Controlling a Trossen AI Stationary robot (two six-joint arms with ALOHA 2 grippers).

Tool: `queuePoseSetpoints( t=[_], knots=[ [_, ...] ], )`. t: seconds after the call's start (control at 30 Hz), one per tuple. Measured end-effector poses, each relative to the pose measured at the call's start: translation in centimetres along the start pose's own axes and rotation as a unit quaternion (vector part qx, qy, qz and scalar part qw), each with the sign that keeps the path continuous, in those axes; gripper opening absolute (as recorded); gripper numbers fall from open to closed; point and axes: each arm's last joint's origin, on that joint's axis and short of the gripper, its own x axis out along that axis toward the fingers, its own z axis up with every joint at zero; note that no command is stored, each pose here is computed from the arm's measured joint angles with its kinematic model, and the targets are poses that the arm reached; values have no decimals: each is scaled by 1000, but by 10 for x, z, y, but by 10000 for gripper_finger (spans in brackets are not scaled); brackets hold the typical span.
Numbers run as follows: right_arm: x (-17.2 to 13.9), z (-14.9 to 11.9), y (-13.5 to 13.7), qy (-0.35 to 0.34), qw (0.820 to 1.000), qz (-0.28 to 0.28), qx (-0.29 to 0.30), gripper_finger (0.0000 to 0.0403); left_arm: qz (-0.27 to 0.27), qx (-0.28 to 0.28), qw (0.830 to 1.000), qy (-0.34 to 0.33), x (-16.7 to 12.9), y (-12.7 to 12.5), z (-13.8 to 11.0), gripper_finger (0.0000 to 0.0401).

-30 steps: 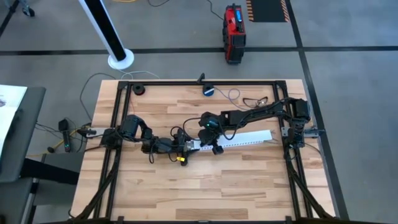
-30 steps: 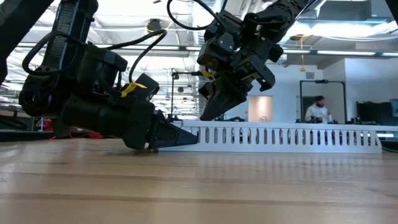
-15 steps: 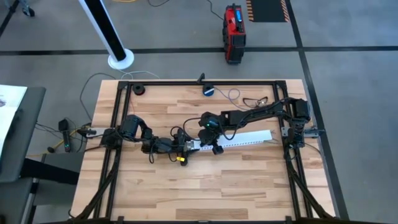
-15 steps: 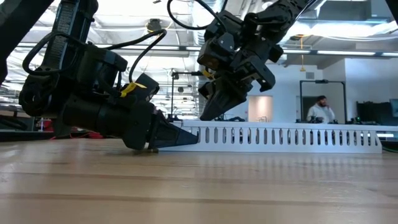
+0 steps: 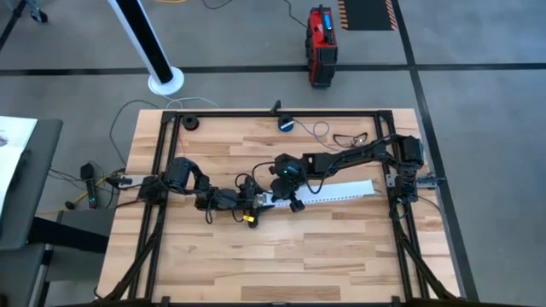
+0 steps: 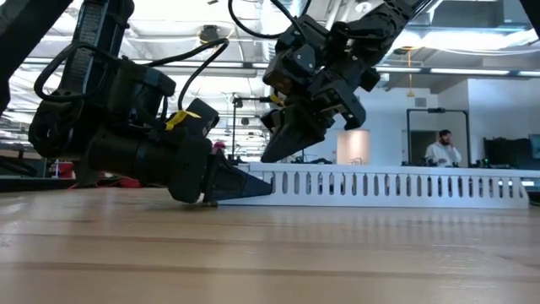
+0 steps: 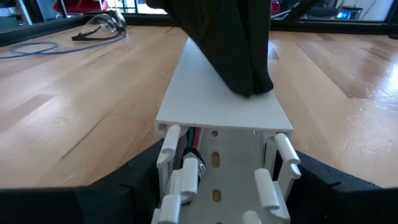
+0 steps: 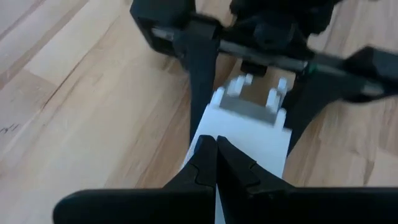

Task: Ziptie cables
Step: Close the white cable duct

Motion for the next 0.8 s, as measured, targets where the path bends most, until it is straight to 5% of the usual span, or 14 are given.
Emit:
queuePoseSetpoints(
  t=[0.43,0.63,0.8],
  knots=[
    [-1,6,1,-16,1000,-10,-23,0,-8,-1,1000,4,10,-3,2,228],
    [-24,25,19,5,997,-57,-57,0,-2,-3,1000,5,10,-1,2,228],
    [-38,32,28,8,999,-50,-20,0,4,-6,1000,5,10,-1,2,238]
  ],
)
